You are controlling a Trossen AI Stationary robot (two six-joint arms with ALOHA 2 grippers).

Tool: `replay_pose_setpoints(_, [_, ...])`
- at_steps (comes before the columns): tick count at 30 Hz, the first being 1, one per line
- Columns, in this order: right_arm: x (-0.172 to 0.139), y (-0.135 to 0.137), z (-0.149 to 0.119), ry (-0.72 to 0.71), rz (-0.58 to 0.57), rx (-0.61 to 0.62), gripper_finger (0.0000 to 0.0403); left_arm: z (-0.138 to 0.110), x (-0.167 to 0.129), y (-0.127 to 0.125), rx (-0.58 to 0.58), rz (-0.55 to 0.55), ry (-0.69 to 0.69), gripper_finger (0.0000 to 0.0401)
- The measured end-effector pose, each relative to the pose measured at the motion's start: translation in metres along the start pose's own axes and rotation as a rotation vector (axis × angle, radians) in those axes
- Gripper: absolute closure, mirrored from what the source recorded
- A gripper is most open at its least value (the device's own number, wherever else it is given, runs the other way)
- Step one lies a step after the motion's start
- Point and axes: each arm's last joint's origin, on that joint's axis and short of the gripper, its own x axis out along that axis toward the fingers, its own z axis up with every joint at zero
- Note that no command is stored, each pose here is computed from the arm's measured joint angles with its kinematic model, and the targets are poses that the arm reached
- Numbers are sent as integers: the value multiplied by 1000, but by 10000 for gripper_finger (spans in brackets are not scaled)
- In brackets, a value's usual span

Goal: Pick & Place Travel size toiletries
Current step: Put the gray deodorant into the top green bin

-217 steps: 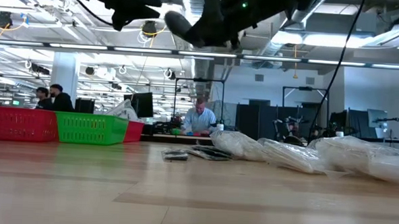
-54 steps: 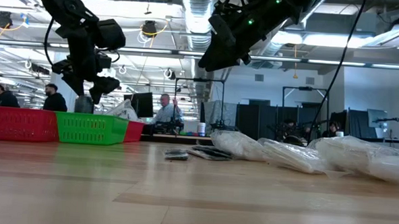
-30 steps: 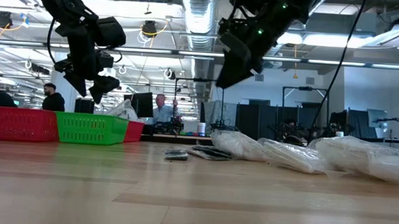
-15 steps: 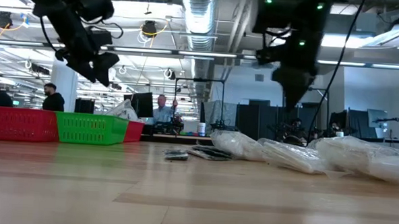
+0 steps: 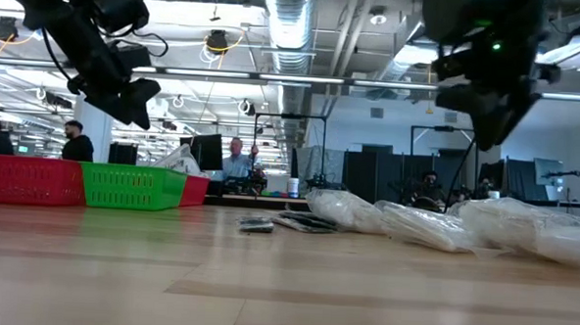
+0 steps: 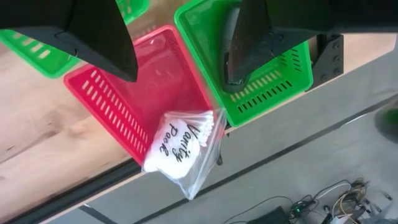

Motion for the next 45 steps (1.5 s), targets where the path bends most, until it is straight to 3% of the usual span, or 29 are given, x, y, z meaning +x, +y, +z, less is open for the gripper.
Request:
replay_pose_setpoints(8, [10, -27, -28, -29, 208, 257, 313, -2, 1, -1, 2, -2, -2, 156])
replay_pose_setpoints(12, [22, -31, -35, -29, 256, 293, 319, -1, 1, -1, -4, -4, -9, 156])
replay_pose_setpoints(19, [36, -32, -41, 10, 237, 346, 295, 1, 1, -1, -14, -6, -22, 156])
replay_pose_setpoints(26, [44, -26, -38, 19, 263, 391, 211, 2, 1, -1, -20, -8, -30, 156])
replay_pose_setpoints(32, [56, -17, -39, 37, 186, 368, 152, 2, 1, -2, -23, -9, -34, 156])
replay_pose_setpoints(45, [93, 15, -42, 147, 72, 342, 143, 3, 1, -2, -28, -11, -40, 156])
